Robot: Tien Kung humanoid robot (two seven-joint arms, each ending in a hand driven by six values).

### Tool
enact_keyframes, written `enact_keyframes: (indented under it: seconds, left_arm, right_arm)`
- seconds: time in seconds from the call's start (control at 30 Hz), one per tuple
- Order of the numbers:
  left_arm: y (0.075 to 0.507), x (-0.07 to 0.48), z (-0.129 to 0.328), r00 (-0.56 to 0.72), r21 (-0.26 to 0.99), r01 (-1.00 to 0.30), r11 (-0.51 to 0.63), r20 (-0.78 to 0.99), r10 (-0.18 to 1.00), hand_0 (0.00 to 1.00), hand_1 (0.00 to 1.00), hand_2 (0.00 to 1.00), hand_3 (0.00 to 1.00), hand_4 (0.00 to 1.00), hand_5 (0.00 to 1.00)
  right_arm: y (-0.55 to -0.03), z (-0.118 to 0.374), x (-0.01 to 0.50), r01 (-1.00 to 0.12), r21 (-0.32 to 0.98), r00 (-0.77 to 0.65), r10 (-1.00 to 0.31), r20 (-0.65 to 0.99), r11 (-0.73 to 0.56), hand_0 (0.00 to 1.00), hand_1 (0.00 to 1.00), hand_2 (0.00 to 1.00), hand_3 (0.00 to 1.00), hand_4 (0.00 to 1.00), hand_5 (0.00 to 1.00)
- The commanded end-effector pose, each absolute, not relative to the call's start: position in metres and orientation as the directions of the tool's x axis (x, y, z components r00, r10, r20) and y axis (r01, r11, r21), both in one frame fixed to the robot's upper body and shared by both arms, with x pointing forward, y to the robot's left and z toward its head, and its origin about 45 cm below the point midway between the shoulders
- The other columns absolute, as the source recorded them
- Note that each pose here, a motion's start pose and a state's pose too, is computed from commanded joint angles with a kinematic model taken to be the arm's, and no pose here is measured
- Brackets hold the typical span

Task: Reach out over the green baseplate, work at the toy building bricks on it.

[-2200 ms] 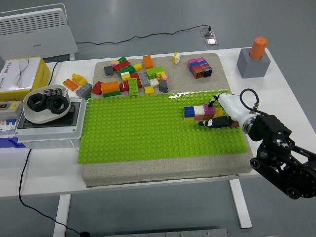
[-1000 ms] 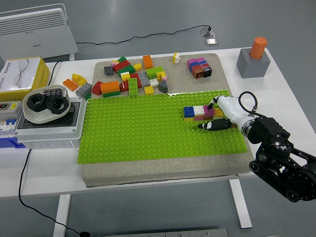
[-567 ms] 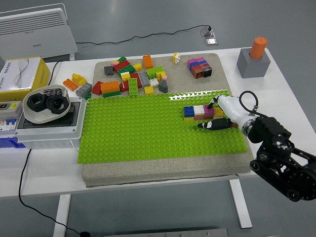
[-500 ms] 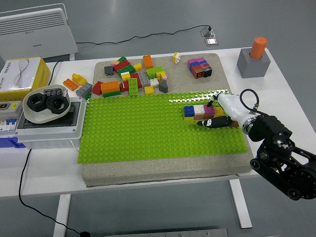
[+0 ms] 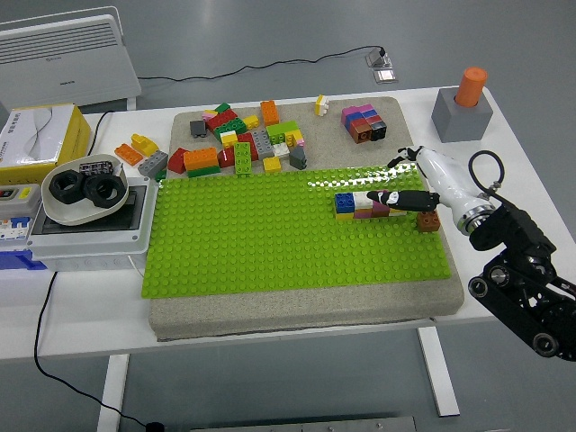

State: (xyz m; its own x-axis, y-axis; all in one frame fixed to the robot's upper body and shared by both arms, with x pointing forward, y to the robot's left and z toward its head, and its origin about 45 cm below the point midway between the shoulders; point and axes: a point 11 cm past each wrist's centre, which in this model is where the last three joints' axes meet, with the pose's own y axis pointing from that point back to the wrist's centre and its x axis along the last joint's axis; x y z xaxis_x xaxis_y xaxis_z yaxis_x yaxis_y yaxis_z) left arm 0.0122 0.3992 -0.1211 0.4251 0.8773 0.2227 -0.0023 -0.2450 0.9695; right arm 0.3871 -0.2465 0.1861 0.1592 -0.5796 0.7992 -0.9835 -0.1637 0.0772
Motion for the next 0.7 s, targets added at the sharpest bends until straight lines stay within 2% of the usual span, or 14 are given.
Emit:
enact_keyframes:
  seconds: [0.03,0.07,0.2,0.23,0.4,0.43,0.7]
  left_arm:
    - [0.399,0.012,-0.121,0.424,0.970,-0.002,-0.245,0.223,0.878,0.729,0.371,0.327,0.504,0.267,0.002]
    - [0.398,0.012,-0.121,0.423,0.970,-0.002,-0.244,0.222,0.878,0.730,0.371,0.327,0.504,0.266,0.002]
    - [0.396,0.010,-0.122,0.420,0.970,-0.002,-0.243,0.222,0.880,0.730,0.371,0.327,0.504,0.266,0.002]
    - [0.396,0.010,-0.122,0.420,0.970,-0.001,-0.243,0.221,0.880,0.729,0.370,0.329,0.503,0.267,0.002]
    - [0.392,0.010,-0.123,0.430,0.971,-0.001,-0.241,0.218,0.876,0.729,0.370,0.329,0.503,0.267,0.002]
    - [0.391,0.010,-0.123,0.436,0.971,0.000,-0.240,0.216,0.874,0.729,0.371,0.333,0.503,0.265,0.002]
    - [0.388,0.010,-0.124,0.465,0.972,0.007,-0.234,0.204,0.861,0.730,0.373,0.334,0.503,0.265,0.002]
  right_arm:
    - [-0.251,0.188,0.384,-0.988,0.048,0.131,-0.623,0.771,-0.149,0.807,0.812,0.846,0.646,0.995,0.532]
    - [-0.257,0.189,0.381,-0.991,0.021,0.102,-0.660,0.744,-0.130,0.682,0.693,0.767,0.706,0.933,0.400]
    - [-0.286,0.194,0.367,-0.997,-0.074,-0.026,-0.787,0.616,-0.025,0.682,0.693,0.767,0.706,0.933,0.400]
    - [-0.292,0.194,0.364,-0.996,-0.085,-0.049,-0.804,0.592,-0.003,0.566,0.538,0.678,0.726,0.878,0.284]
    - [-0.304,0.184,0.355,-0.994,-0.096,-0.088,-0.881,0.465,0.048,0.566,0.538,0.678,0.726,0.878,0.284]
    - [-0.304,0.182,0.354,-0.994,-0.096,-0.090,-0.897,0.434,0.053,0.526,0.506,0.659,0.690,0.889,0.302]
    - [-0.303,0.170,0.348,-0.992,-0.084,-0.109,-0.977,0.185,0.095,0.513,0.486,0.640,0.663,0.893,0.322]
